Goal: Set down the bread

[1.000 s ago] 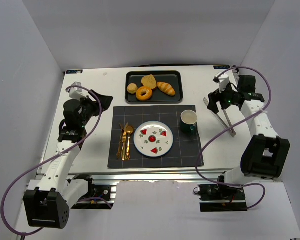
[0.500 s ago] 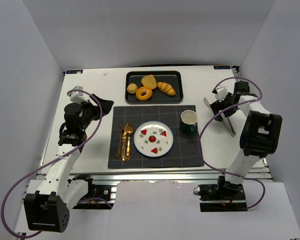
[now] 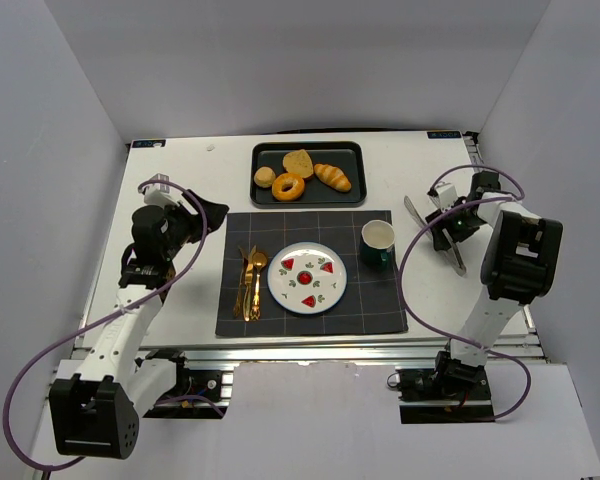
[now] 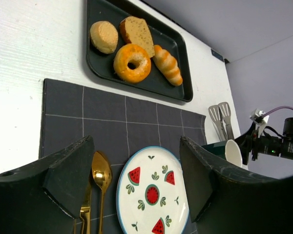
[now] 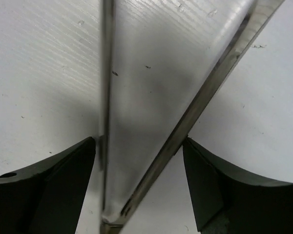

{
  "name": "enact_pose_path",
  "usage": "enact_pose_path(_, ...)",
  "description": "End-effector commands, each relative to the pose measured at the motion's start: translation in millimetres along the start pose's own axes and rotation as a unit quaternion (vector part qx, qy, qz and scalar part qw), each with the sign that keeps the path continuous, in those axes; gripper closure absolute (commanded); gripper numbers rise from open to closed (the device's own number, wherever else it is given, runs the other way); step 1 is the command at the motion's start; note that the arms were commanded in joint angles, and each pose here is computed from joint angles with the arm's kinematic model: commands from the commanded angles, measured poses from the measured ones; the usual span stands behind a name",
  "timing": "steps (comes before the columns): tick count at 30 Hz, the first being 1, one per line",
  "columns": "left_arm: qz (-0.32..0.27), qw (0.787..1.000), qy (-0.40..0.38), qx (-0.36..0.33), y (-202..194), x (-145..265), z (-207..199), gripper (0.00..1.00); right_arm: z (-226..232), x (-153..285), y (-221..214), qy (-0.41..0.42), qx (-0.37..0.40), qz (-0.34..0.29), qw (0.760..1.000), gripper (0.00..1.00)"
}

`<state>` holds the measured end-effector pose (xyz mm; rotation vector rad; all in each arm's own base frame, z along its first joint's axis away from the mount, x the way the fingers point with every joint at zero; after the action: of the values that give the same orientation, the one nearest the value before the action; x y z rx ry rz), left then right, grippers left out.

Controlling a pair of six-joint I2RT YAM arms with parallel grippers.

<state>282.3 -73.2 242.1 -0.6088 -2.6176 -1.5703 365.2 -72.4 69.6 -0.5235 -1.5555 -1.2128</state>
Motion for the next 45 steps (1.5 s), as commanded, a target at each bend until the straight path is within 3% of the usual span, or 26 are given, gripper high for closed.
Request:
enact_pose_path(1, -0.003, 1.0, -0.009, -0.011, 7, 0, -4, 0.2, 7, -9, -18, 0.01, -0.006, 0.026, 1.0, 0.24)
enact_pose_path(5, -0.005, 1.0, -0.012, -0.009, 7, -1, -4, 0.2, 7, -14, -26, 0.008, -0.01, 0.031, 0.999, 0.35)
enact_pose_path(8, -0.005, 1.0, -0.013, -0.008, 8, -2, -5, 0.2, 7, -12, -22, 0.019, -0.021, 0.016, 0.999, 0.52)
enact_pose_path(9, -0.004, 1.0, -0.013, -0.009, 8, -1, -5, 0.2, 5, -9, -16, 0.018, -0.02, 0.007, 1.0, 0.62)
enact_pose_path(12, -0.004, 1.0, -0.011, -0.012, 10, 0, -6, 0.2, 4, 11, 9, 0.018, -0.01, -0.038, 0.999, 0.79)
enact_pose_path(14, -0.007, 1.0, -0.012, -0.013, 11, 1, -6, 0.2, 6, 35, 37, 0.02, 0.005, -0.09, 0.996, 0.82)
enact_pose_path(20, -0.012, 1.0, -0.013, -0.011, 13, 3, -8, 0.2, 36, 100, 118, 0.055, 0.05, -0.175, 0.982, 0.77)
enact_pose_path(26, -0.014, 1.0, -0.017, -0.006, 14, 4, -10, 0.2, 90, 123, 170, 0.09, 0.102, -0.218, 0.966, 0.63)
enact_pose_path(30, -0.025, 0.999, -0.02, -0.002, 18, 7, -13, 0.2, 136, 130, 202, 0.121, 0.141, -0.242, 0.952, 0.59)
enact_pose_path(39, -0.032, 0.999, -0.015, 0.002, 17, 14, -12, 0.2, 183, 115, 225, 0.171, 0.167, -0.233, 0.943, 0.6)
enact_pose_path(45, -0.037, 0.999, -0.015, 0.003, 19, 16, -14, 0.2, 210, 78, 221, 0.216, 0.087, -0.195, 0.953, 0.61)
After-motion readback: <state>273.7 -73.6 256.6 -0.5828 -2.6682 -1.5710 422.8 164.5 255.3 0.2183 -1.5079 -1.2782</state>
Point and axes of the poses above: each gripper's point midway between its finger pads, its own x axis back along the fingers, its own z axis along the line the jaws close on, y = z × x, the point moved 6 cm from there along x, back along the fingers, and after that the axes turned 11 degrees about -x, right-handed, at the moved point
